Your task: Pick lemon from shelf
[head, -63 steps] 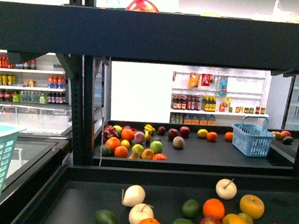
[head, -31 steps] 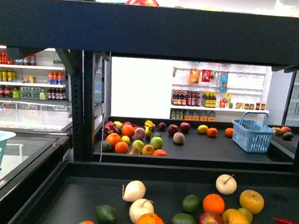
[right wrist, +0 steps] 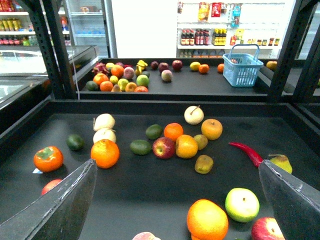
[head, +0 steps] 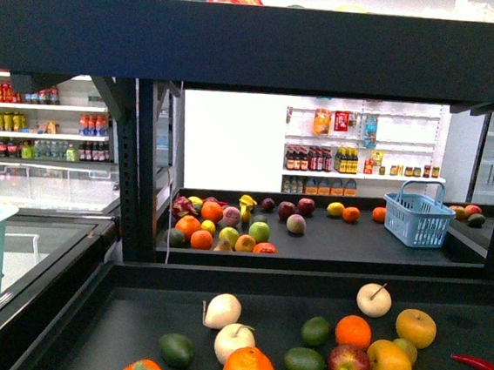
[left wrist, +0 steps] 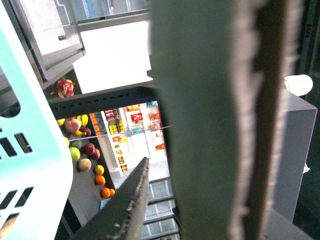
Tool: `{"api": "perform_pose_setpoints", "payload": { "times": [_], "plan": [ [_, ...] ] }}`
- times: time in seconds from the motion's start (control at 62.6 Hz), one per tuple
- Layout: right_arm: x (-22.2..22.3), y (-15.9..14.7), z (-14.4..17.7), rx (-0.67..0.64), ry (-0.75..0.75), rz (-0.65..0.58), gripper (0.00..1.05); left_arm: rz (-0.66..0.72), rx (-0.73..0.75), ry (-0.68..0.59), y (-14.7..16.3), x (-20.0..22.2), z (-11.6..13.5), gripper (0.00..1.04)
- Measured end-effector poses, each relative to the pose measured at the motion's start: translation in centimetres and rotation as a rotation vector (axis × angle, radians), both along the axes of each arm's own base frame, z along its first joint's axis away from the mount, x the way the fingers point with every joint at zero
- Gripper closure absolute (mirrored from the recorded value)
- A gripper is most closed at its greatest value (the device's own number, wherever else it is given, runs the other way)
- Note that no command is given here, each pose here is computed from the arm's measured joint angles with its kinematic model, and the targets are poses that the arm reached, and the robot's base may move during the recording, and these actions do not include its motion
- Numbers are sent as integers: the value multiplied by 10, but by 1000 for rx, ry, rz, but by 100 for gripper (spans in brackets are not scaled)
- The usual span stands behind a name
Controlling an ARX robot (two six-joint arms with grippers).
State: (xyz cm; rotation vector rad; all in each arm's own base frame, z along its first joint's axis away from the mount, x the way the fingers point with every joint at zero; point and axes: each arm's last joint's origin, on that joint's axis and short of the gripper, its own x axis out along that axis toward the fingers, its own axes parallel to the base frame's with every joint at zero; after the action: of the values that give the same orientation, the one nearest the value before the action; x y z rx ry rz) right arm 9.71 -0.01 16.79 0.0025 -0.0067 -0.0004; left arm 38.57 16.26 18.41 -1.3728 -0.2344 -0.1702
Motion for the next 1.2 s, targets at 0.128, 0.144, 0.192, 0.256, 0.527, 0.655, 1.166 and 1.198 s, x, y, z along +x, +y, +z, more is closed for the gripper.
{"api": "perform_pose_setpoints", "payload": {
  "times": [0.128,0.144,0.192,0.256,0.527,0.655,1.166,1.198],
  "plan": [
    [0,0,0,0,0,0,7,13,-5,48,5,-3,-7,31],
    [0,0,0,0,0,-1,7,11,-2,55,5,-4,-8,28],
    [0,0,0,0,0,-1,7,11,0,80,6,-4,-9,17],
    [0,0,0,0,0,0,7,13,6,90,7,-5,-9,7],
    [0,0,0,0,0,0,7,37,38,113,9,-17,12,8],
    [0,0,0,0,0,-1,7,42,47,137,6,-27,22,8],
    [0,0,0,0,0,0,7,196,427,484,-28,-101,77,8],
    [0,0,0,0,0,0,7,216,468,502,-34,-110,83,8]
  ]
}}
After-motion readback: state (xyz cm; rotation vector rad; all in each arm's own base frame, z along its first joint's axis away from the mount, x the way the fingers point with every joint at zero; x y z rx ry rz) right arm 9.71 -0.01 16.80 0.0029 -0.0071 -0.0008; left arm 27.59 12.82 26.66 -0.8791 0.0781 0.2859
